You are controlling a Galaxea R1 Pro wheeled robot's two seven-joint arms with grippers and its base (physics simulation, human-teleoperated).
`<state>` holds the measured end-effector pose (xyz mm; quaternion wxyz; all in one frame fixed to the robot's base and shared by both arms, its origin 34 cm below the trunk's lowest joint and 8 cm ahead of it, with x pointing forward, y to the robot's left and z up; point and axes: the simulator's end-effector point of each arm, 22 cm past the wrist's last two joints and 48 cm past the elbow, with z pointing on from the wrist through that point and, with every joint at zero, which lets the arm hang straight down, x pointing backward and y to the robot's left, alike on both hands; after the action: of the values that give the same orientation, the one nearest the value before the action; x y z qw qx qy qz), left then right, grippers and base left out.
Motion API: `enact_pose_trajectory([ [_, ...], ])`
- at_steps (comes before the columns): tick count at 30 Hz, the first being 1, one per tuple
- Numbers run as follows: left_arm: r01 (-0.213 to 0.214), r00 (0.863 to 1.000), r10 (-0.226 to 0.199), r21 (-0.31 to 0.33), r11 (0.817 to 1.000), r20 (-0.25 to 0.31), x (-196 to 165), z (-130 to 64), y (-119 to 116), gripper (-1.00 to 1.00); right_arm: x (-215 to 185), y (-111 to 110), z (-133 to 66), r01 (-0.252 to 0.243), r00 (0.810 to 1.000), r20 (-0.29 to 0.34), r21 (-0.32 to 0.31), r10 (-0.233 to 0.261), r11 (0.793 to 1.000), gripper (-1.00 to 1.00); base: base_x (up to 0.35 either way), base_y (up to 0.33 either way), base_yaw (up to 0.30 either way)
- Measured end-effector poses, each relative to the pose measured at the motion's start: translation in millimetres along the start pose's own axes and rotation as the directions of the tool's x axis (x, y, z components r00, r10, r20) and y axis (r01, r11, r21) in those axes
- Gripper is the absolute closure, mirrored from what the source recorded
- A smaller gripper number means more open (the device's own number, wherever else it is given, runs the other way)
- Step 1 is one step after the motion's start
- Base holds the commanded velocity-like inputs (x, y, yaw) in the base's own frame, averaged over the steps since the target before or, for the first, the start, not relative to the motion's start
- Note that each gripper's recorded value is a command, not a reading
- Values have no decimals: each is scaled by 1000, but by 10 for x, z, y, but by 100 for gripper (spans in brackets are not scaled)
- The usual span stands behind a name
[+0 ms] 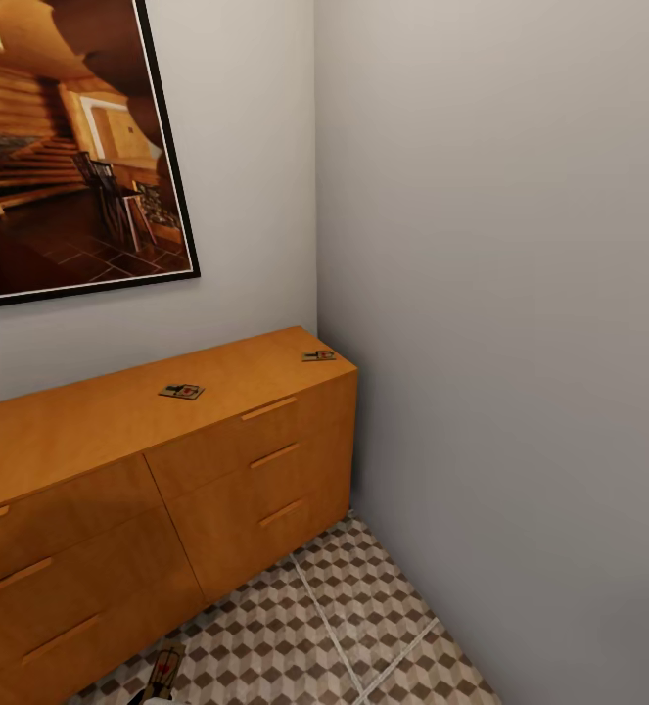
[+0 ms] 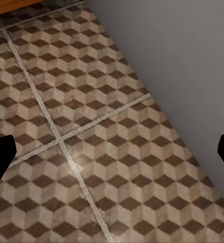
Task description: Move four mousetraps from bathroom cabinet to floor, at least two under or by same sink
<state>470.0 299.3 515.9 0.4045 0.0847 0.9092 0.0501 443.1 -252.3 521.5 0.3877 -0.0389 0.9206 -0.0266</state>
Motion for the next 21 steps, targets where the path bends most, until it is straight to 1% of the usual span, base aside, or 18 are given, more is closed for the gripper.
enact_pose_trajectory([
  [21, 0, 1000, 0, 0, 1000, -1, 4, -2, 0, 100, 73, -13, -16, 1, 1000, -15, 1, -1, 1000, -100, 0, 0, 0],
])
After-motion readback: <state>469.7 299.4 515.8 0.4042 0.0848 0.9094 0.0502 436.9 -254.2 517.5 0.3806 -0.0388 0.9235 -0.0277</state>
